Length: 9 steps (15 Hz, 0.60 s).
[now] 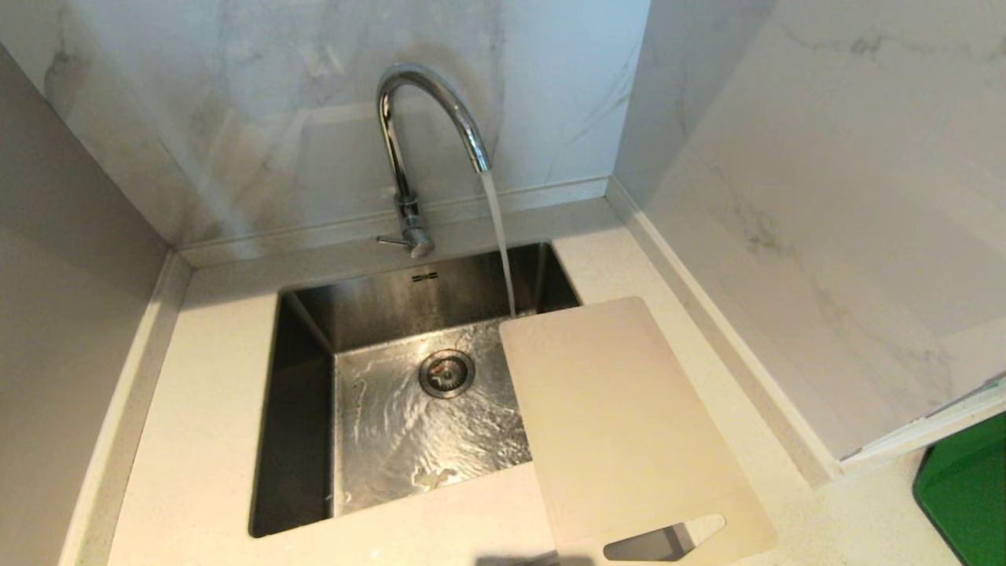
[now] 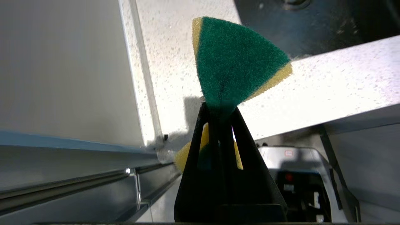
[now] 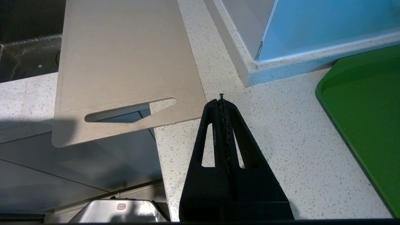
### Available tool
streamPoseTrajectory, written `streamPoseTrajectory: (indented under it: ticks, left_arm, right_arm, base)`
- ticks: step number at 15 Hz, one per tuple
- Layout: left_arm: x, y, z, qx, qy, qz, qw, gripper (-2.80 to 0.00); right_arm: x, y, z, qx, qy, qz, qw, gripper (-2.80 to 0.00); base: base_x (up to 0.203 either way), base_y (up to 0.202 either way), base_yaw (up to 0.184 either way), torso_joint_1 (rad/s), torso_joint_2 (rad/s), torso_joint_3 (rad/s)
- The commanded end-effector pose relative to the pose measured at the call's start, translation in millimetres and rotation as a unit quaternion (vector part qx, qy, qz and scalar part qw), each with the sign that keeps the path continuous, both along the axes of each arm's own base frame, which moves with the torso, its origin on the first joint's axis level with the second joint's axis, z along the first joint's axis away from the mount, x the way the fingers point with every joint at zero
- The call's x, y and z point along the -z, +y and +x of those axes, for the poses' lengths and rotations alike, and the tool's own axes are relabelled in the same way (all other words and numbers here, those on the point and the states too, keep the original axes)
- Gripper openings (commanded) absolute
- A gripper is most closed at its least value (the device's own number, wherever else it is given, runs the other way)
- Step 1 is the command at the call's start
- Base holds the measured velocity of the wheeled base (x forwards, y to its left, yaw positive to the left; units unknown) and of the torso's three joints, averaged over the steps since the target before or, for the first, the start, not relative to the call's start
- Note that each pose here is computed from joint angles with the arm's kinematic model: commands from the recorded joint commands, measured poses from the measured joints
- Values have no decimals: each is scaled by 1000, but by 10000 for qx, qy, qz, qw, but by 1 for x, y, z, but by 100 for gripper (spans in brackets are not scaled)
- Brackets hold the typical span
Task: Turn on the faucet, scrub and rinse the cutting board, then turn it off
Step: Pick up the cutting board
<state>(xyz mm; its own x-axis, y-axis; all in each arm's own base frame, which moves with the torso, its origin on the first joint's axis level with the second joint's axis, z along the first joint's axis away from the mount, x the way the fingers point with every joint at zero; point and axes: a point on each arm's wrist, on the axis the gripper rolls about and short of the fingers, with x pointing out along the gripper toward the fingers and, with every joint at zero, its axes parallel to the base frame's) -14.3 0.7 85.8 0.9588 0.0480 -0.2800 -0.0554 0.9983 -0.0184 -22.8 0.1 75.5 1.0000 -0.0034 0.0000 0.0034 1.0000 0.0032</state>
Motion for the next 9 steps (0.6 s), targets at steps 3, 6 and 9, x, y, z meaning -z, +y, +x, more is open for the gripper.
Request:
streamPoseTrajectory:
  ticks: [3, 6, 9]
  left_arm:
    - [8, 0, -15, 162, -920, 61, 9956, -280]
    - [8, 0, -14, 184, -987, 51, 9949, -280]
    - [9, 0, -14, 185, -979, 102, 9950, -280]
  right_arm:
    - [0, 0, 0, -2, 0, -1, 10000, -280]
    - [0, 0, 0, -2, 8, -7, 10000, -280]
    - [0, 0, 0, -2, 5, -8, 10000, -280]
  base:
    - [0, 0, 0, 0, 0, 0]
    - [0, 0, 0, 0, 0, 0]
    - [0, 0, 0, 0, 0, 0]
